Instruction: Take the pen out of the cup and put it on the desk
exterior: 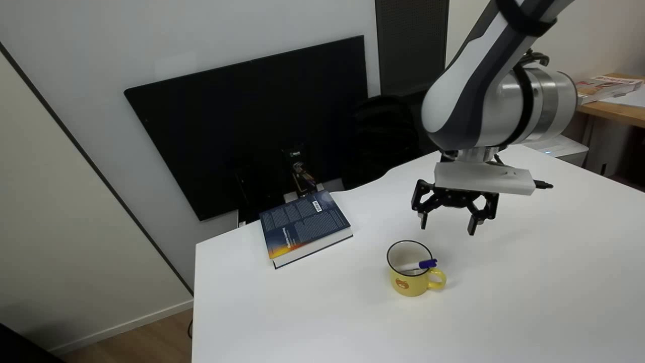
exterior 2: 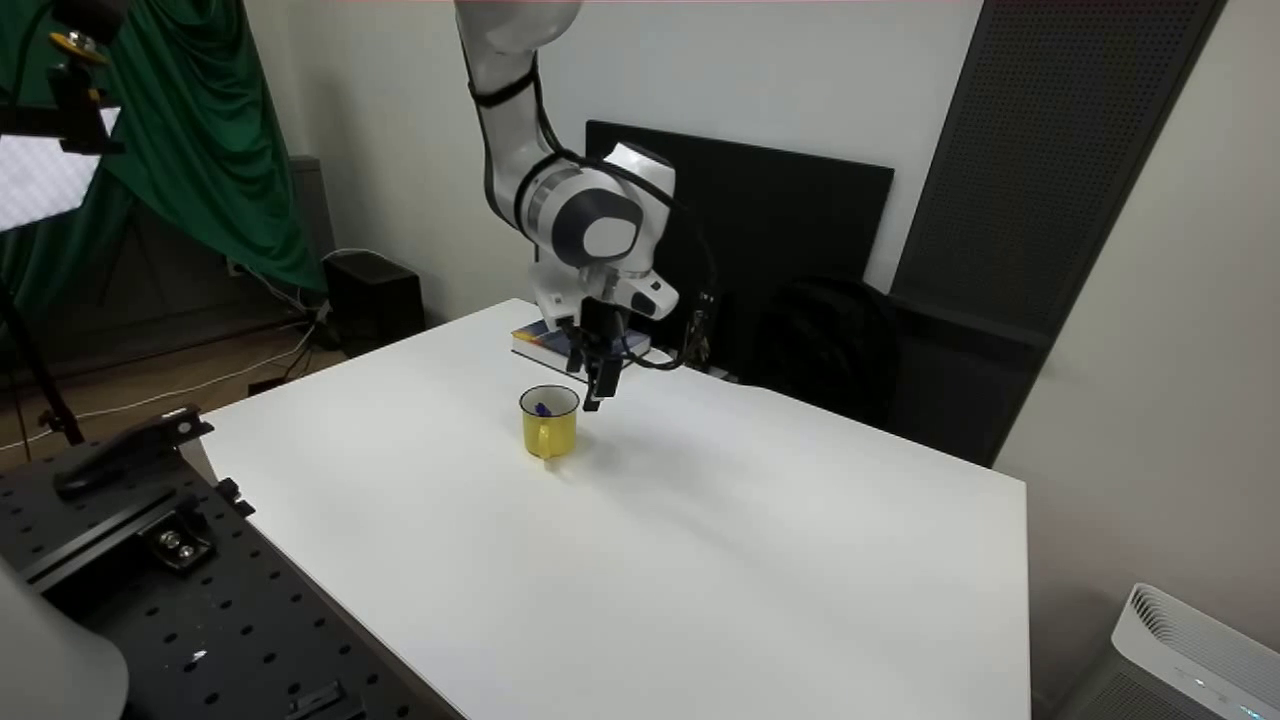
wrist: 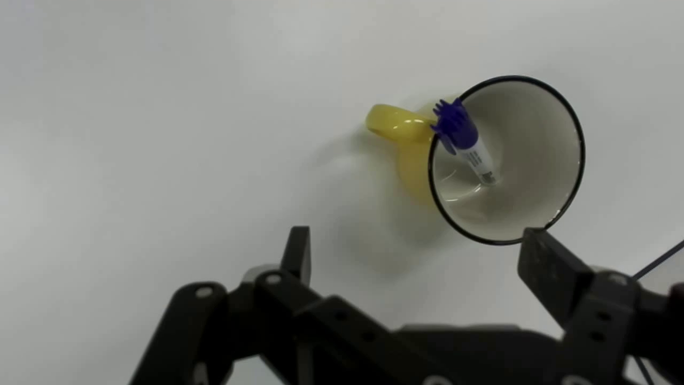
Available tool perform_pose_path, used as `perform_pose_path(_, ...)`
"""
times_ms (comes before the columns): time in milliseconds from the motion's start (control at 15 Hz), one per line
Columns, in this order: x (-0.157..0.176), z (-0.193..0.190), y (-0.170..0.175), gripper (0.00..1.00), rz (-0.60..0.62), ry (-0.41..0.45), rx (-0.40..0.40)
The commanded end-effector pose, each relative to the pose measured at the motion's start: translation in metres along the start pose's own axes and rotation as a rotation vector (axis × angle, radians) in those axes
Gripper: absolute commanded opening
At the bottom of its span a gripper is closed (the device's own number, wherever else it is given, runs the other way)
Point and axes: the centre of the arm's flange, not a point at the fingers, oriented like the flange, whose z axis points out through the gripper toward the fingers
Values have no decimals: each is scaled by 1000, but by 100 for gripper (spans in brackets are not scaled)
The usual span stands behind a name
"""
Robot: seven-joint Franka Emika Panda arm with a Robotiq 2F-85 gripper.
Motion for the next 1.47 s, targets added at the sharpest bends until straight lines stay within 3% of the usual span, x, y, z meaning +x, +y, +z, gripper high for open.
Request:
perform_pose_path(0, -19, 13, 4, 100, 58, 54, 3)
perform_pose_path(333, -42, 30, 8, 100, 102, 214, -3)
perform_pose_path(533, -53, 41, 6, 100, 104, 267, -5)
perform_pose_path(1133, -67, 64, -9, 100, 48, 333, -7)
perform_pose_path(1400, -67, 61, -17, 100, 71, 356, 44)
